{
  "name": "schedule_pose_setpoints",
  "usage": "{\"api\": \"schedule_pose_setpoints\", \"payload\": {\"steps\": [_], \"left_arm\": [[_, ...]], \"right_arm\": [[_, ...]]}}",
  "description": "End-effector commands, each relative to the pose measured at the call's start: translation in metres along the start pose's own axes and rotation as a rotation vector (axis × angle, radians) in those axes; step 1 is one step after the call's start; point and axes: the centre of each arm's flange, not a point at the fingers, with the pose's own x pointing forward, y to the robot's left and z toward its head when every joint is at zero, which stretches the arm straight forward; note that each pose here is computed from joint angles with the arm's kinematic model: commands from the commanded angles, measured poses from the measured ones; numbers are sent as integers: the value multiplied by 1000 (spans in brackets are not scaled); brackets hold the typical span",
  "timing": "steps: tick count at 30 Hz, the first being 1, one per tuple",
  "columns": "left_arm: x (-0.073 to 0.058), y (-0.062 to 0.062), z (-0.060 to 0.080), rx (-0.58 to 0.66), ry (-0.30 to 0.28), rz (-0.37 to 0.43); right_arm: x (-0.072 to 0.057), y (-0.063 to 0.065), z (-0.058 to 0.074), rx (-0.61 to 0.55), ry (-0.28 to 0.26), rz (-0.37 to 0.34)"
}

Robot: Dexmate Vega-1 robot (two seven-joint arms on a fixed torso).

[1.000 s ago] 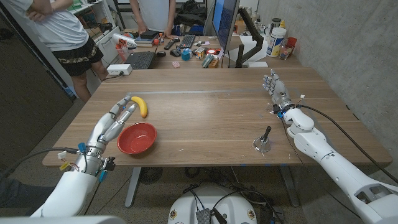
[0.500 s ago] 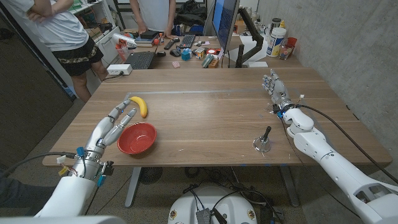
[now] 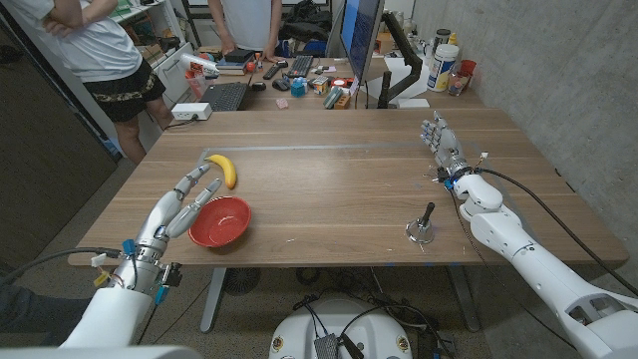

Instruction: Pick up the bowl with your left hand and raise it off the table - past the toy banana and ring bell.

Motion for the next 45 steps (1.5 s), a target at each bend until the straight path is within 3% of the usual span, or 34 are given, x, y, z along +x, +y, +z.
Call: {"api": "schedule_pose_setpoints", "payload": {"steps": [1,19,45], "left_arm": [[-6,1,1,35,14,-3],[-16,0,12,177,-24,50],[-28,-8,34,443,19,86]], "right_arm": [[-1,0,-1,1,-4,-5],[1,1,1,6,-13,-2],[5,0,1,5,-7,13]]}}
